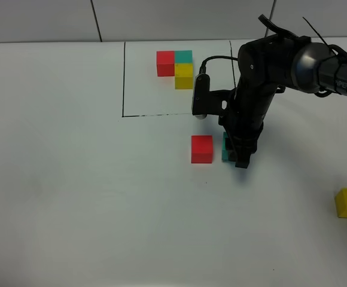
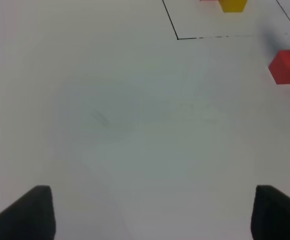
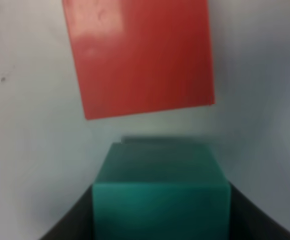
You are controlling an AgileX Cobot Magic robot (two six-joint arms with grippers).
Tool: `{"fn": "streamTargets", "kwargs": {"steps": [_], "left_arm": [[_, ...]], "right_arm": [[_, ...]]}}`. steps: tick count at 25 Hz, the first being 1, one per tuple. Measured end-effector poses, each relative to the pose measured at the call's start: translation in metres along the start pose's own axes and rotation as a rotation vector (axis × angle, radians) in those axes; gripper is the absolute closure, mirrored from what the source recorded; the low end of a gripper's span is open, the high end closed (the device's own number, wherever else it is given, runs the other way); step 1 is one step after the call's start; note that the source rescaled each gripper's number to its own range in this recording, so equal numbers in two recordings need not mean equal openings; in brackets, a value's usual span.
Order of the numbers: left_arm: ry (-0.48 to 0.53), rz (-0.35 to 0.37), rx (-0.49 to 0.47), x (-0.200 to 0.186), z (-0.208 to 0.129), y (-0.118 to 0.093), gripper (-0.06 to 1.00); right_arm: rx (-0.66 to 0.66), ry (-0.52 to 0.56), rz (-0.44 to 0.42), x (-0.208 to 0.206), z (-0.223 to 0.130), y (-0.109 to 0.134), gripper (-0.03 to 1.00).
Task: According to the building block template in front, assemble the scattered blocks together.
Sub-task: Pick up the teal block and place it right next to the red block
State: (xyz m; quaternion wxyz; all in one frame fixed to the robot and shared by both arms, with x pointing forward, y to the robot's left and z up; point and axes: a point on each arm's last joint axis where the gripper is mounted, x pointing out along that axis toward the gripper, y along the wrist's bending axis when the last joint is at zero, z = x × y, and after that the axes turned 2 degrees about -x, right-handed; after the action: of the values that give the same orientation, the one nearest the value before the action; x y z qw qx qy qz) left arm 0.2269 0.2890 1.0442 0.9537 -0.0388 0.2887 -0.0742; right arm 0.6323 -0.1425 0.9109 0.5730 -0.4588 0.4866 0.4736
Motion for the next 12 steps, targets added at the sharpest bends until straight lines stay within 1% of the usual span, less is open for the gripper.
{"fn": "streamTargets", "kwargs": {"steps": [6, 12], "left_arm": [[0.000, 0.000, 0.000, 0.000, 0.000, 0.000, 0.25], [0.000, 0.000, 0.000, 0.000, 0.000, 0.000, 0.25]], "right_arm": [[0.004, -0.016, 0.004, 0.009, 0.002, -0.001, 0.96], [-0.036, -0.019, 0.004, 0.014, 0.002, -0.002, 0.96]]}}
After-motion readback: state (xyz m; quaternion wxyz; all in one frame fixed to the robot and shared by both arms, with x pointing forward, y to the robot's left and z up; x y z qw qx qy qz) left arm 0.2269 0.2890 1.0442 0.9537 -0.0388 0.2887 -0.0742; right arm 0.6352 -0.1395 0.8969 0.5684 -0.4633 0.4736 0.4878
